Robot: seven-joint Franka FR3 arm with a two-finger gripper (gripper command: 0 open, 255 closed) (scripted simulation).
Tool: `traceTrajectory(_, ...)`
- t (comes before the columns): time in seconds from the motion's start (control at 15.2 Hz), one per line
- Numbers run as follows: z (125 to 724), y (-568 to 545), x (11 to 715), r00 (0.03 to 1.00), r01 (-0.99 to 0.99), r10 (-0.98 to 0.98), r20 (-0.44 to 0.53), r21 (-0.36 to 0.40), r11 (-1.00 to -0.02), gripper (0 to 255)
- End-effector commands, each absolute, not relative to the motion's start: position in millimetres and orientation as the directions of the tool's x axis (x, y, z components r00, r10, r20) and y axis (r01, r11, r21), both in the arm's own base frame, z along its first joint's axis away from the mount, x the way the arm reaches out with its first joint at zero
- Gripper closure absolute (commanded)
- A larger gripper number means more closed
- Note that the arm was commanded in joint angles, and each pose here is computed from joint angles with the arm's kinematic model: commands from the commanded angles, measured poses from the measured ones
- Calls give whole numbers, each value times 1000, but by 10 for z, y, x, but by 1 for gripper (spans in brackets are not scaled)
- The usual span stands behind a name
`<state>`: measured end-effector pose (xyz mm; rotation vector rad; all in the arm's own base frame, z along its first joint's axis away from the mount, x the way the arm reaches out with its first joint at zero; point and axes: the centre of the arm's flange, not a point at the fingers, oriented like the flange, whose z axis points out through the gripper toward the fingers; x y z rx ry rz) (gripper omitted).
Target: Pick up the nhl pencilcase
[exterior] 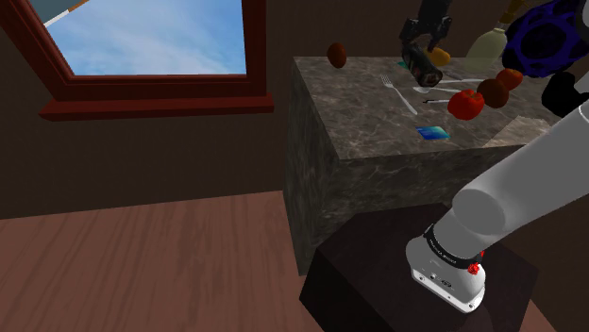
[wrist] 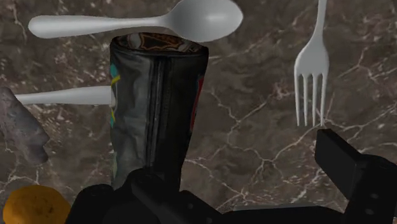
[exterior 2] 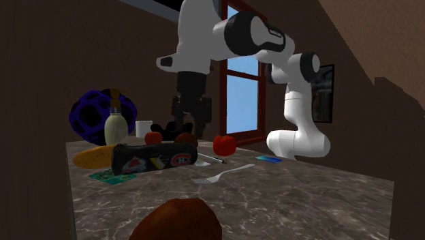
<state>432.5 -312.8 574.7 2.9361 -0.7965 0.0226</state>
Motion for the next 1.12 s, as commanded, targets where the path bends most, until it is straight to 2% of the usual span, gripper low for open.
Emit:
traceTrajectory(0.0,5690,-3397,4355,839,-543,-542,37,90,-835,0)
traceTrajectory(0.33,5635,-4074,4365,774,-633,-633,28,83,-770,0)
traceTrajectory(0.99,5232,-4103,4363,771,-636,-636,28,83,-767,0)
traceTrajectory(1.06,5229,-4109,4364,771,-636,-636,28,83,-767,255)
